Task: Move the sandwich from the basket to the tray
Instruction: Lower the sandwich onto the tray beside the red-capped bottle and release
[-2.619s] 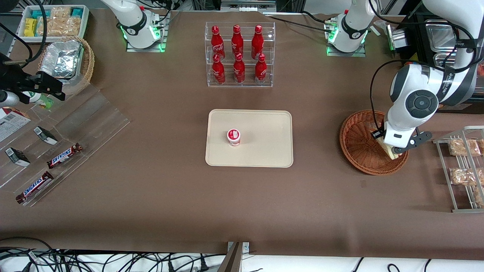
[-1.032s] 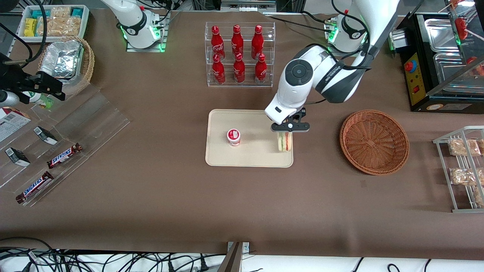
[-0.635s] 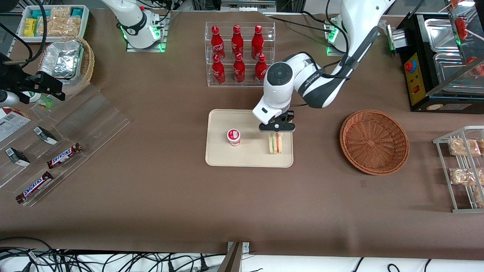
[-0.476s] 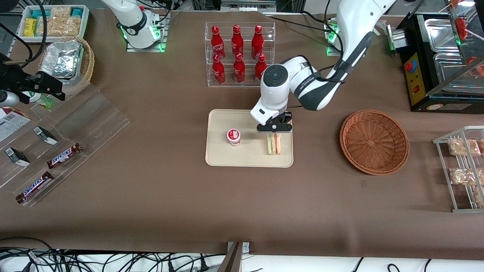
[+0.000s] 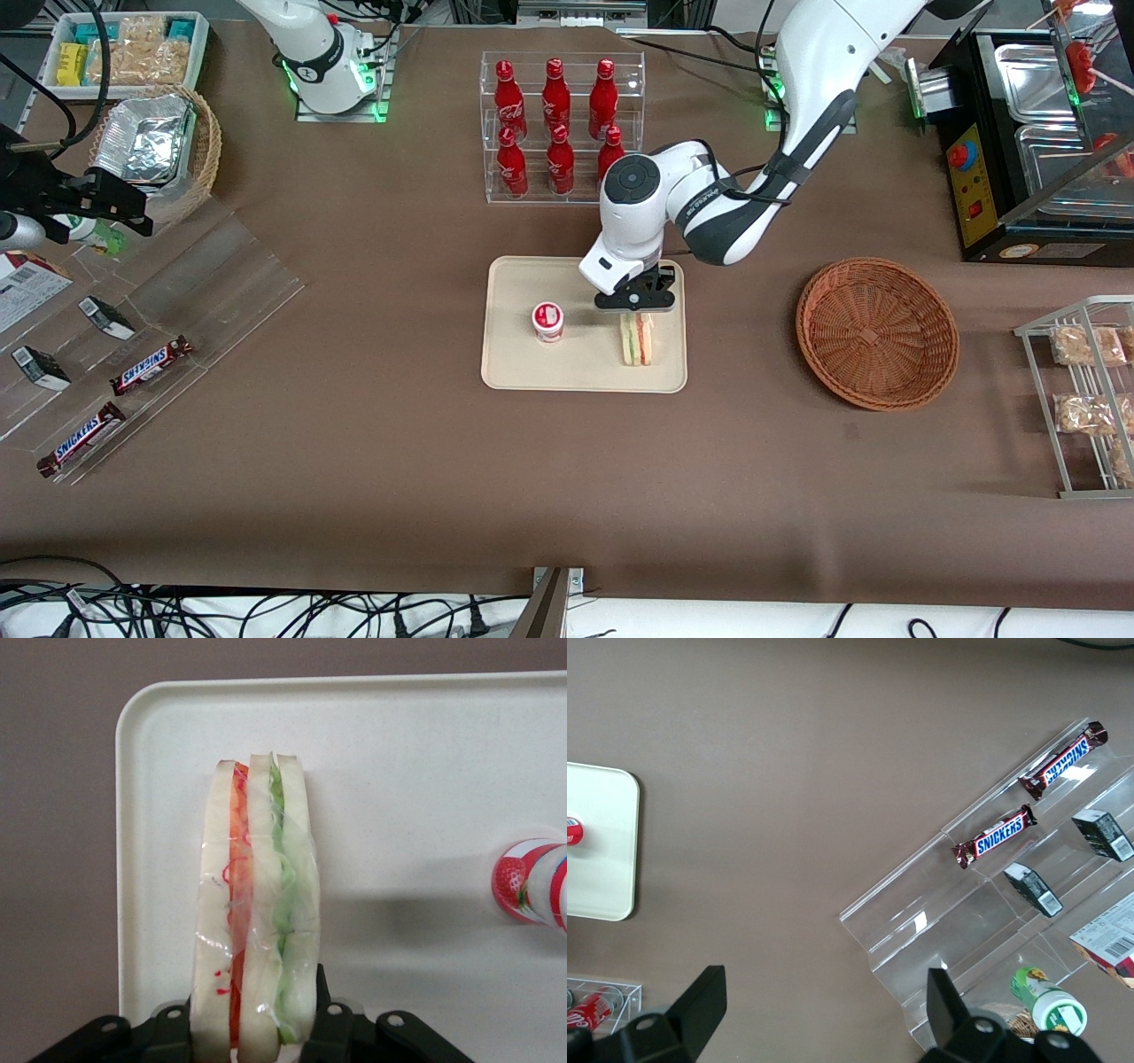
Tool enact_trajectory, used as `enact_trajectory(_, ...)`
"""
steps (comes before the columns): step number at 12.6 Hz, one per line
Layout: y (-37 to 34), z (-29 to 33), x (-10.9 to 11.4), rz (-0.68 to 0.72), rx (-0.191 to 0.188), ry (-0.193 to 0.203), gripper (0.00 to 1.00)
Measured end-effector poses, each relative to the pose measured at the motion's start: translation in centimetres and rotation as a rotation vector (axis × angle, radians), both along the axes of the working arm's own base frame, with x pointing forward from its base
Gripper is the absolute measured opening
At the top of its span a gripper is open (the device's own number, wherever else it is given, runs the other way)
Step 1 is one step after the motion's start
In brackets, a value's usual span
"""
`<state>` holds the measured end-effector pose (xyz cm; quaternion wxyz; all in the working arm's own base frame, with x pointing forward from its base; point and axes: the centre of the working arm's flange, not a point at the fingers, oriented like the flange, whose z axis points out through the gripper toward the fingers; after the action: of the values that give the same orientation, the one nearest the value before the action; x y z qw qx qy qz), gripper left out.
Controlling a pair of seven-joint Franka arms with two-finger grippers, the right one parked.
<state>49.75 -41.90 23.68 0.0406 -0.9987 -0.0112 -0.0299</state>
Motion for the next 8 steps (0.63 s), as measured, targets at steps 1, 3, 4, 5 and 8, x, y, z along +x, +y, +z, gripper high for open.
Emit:
enact_trajectory(1, -0.10, -0.11, -0.08, -0.001, 0.001, 0.001, 0.44)
enact_trajectory(3, -0.13, -0.48, -0.15, 0.000, 0.012, -0.010, 0.44)
enact_trajectory(4, -0.12, -0.75, -0.17, 0.002, 0.020, -0.019, 0.44)
enact_trajectory(5, -0.14, -0.95, -0.18, 0.006, 0.022, -0.024, 0.45)
enact_trajectory(8, -0.20, -1.04, -0.14, 0.009, 0.020, -0.025, 0.57)
